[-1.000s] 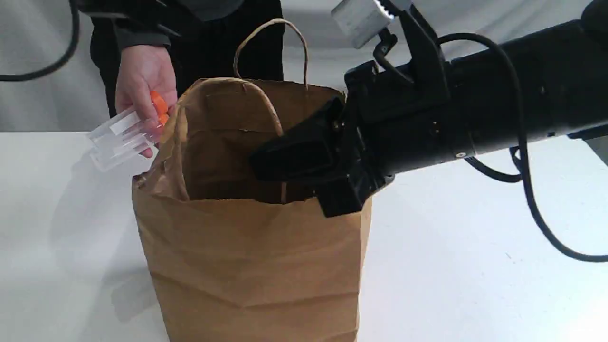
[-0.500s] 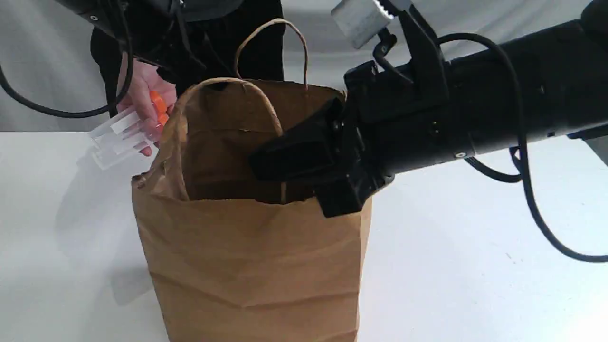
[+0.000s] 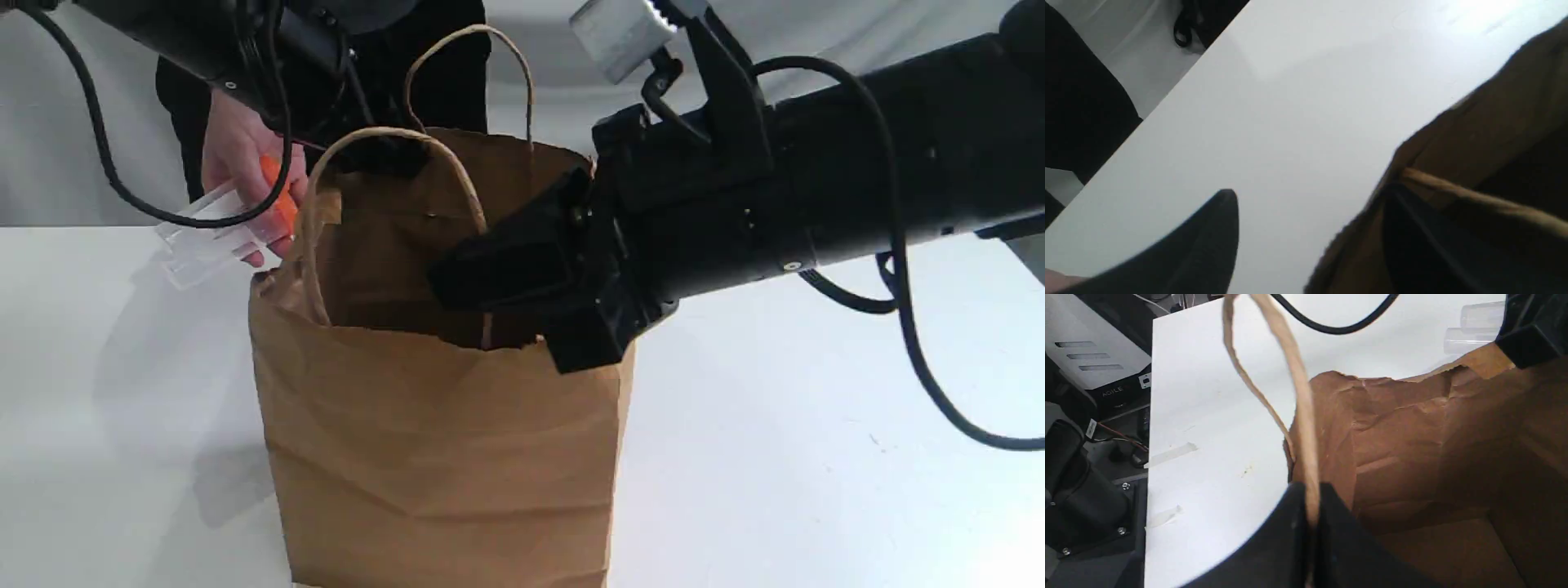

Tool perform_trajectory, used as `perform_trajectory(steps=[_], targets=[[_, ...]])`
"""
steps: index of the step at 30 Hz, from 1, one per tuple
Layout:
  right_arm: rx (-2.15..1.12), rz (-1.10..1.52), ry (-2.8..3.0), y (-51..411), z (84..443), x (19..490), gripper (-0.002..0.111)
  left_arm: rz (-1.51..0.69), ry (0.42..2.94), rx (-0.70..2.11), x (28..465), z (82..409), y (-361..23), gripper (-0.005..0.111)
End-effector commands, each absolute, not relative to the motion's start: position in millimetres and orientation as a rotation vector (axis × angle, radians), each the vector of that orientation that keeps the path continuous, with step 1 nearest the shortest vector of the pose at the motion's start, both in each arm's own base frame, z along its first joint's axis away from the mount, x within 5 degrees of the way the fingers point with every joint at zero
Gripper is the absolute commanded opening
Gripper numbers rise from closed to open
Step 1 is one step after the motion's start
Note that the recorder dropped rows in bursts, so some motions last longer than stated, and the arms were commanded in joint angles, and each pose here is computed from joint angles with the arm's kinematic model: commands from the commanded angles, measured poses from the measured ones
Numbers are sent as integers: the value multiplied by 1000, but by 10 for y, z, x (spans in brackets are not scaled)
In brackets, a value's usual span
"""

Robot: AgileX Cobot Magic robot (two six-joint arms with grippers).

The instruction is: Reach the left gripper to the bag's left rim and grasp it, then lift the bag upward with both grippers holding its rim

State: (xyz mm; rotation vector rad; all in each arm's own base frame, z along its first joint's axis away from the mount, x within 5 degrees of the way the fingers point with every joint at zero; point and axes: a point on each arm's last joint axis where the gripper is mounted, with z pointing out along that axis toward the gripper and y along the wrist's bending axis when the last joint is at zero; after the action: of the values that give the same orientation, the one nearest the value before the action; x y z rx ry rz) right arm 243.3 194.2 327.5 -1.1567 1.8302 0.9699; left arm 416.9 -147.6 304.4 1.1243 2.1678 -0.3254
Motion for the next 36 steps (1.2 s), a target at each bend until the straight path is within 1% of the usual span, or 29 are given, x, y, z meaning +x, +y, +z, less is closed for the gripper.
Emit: perform_trajectory(steps=[1,2,4,7,9,14,19,25,31,36], targets=[[-1164,971,1817,1951,3291,2428,0,-342,2144,1121,4174,3062,-1513,47],[-1164,971,1817,1951,3291,2428,0,-355,2142,1115,4172,3066,-1521,45],[-1164,971,1817,1951,3291,2428,0,-384,2138,1115,4162,3072,-1537,36],[-1164,971,1817,1951,3291,2428,0,-433,2122,1156,4129,3074,-1565,17],[-1161,968,1818,1950,3291,2431,0,-464,2128,1160,4110,3074,-1578,1],[-1158,971,1821,1950,3291,2431,0,-500,2163,1174,4073,3058,-1581,0],[-1089,1032,1871,1930,3381,2451,0,-516,2271,1035,4087,3042,-1529,0],[-1106,1102,1845,1897,3747,2456,0,-477,2401,874,4125,3006,-1372,0],[-1107,1000,1829,1863,4138,2482,0,-461,2486,807,4111,2976,-1307,0],[-1079,961,1816,1840,4346,2483,0,-482,2519,762,4098,2971,-1307,0]])
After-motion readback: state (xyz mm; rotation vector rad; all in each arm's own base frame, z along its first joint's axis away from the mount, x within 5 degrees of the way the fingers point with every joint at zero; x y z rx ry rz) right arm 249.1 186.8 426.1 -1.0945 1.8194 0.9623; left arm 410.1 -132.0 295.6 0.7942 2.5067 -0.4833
